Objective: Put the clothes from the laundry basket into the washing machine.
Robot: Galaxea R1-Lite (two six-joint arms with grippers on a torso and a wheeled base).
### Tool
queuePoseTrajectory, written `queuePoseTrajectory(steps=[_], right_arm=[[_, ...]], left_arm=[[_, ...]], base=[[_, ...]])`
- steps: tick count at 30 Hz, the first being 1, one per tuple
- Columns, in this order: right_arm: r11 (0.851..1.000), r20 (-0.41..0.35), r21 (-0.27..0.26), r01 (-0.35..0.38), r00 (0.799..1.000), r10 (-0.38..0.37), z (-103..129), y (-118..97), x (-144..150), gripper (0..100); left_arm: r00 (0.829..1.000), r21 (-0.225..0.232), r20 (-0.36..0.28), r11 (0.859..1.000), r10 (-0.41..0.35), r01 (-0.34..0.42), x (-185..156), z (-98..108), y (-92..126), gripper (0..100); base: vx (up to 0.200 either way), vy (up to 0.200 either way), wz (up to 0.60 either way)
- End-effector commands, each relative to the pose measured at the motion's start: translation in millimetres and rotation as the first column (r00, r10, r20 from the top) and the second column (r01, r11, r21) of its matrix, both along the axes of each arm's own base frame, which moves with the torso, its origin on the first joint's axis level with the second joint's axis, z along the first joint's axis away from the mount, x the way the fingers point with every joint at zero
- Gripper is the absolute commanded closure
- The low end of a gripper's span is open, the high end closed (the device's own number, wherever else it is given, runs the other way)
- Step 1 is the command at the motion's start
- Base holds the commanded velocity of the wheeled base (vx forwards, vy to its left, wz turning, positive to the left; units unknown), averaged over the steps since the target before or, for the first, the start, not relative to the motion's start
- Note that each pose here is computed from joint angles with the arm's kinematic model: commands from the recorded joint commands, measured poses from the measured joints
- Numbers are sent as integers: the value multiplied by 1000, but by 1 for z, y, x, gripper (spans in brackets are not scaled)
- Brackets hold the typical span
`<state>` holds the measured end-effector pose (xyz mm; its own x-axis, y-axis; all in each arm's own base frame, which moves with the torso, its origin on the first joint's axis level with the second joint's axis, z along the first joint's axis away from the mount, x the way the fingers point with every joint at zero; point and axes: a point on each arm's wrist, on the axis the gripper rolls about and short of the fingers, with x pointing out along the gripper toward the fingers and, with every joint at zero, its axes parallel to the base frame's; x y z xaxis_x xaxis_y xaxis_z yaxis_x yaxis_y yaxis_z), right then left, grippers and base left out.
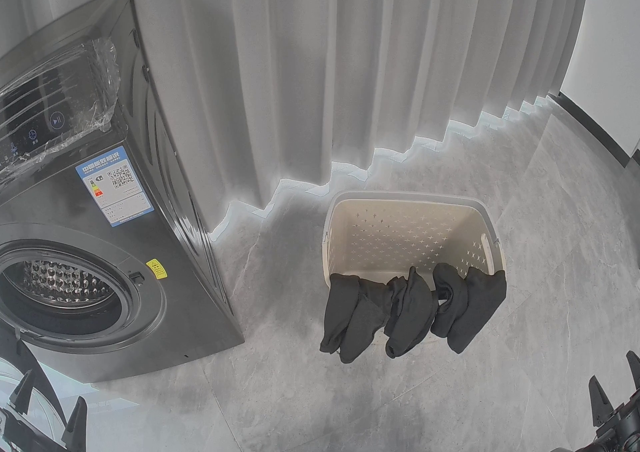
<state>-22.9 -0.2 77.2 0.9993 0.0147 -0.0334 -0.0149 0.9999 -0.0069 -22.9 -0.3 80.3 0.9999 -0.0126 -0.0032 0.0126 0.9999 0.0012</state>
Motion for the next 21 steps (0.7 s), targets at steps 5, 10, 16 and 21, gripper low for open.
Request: queuePoseTrajectory(steps=[5, 10, 16, 21], right_arm=[[1000, -2, -1, -1, 1000, 1, -1, 0, 0, 0], [1000, -2, -1, -1, 1000, 1, -1, 0, 0, 0], [1000, -3, -1, -1, 1000, 1, -1, 0, 0, 0], [1000, -2, -1, -1, 1000, 1, -1, 0, 0, 0]], left_arm=[[1000, 0, -3, 1000, 0, 0, 0, -5, 0, 0], [1000, 0, -3, 1000, 0, 0, 0, -5, 0, 0], [1000, 0, -3, 1000, 0, 0, 0, -5, 0, 0], [1000, 0, -3, 1000, 0, 0, 0, -5, 0, 0]], base=[[0, -200, 0], [0, -200, 0], [0, 0, 0], [0, 0, 0]])
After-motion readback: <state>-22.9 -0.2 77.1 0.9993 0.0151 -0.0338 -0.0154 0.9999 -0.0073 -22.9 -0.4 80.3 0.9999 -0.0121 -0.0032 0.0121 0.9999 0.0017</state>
